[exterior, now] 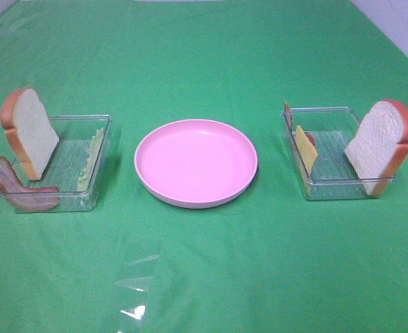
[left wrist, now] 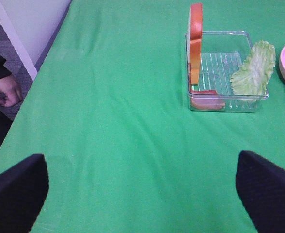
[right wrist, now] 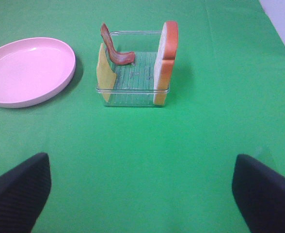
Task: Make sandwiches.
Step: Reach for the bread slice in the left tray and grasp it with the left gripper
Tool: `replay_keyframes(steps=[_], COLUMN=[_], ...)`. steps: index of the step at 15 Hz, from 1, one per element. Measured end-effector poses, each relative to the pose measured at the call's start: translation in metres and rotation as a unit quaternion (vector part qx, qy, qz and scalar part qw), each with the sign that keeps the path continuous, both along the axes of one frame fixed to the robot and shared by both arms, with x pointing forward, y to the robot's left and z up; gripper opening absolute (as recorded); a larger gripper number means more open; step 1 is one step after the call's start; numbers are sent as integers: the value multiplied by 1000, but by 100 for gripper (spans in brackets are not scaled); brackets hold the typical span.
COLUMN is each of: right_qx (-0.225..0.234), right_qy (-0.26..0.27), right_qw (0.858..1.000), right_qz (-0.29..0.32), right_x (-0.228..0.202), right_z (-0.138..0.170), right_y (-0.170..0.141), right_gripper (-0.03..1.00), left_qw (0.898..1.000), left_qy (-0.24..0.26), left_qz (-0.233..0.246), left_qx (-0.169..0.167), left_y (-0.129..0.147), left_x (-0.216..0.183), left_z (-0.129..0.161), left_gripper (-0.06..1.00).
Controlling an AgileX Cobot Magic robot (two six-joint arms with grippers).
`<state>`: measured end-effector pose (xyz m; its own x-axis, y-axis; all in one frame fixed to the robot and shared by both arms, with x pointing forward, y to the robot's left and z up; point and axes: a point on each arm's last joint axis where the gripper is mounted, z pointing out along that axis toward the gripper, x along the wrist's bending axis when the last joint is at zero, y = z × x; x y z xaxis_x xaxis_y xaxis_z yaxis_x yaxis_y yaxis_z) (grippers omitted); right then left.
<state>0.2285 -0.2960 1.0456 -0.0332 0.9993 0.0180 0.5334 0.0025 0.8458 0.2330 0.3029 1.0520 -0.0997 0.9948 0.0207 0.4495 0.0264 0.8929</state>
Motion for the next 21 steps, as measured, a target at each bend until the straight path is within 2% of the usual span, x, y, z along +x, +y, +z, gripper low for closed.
replay_keyframes(steps=[12,16,17,18,19,21], right_qx=[0,0,0,0,0,0], right_qy=[0,0,0,0,0,0], right_qw=[1000,1000,1000,1000,1000,1000], right_qz=[0,0,0,0,0,0], right_x=[0,0,0,0,0,0], right_z=[0,0,0,0,0,0], right_y=[0,0,0,0,0,0], right_gripper=[97,97,97,97,97,97], left_qw=[1000,994,987,983,971,962], left_qy=[0,112,162,184,240,274], left_qz=[0,1,2,3,8,11], left_qx=[0,-10,-13,-13,-10,-6], left_y=[0,3,5,6,10,14], left_x=[0,32,49,58,86,121], left_z=[0,28,37,42,53,65], left_gripper=[97,97,97,97,97,97])
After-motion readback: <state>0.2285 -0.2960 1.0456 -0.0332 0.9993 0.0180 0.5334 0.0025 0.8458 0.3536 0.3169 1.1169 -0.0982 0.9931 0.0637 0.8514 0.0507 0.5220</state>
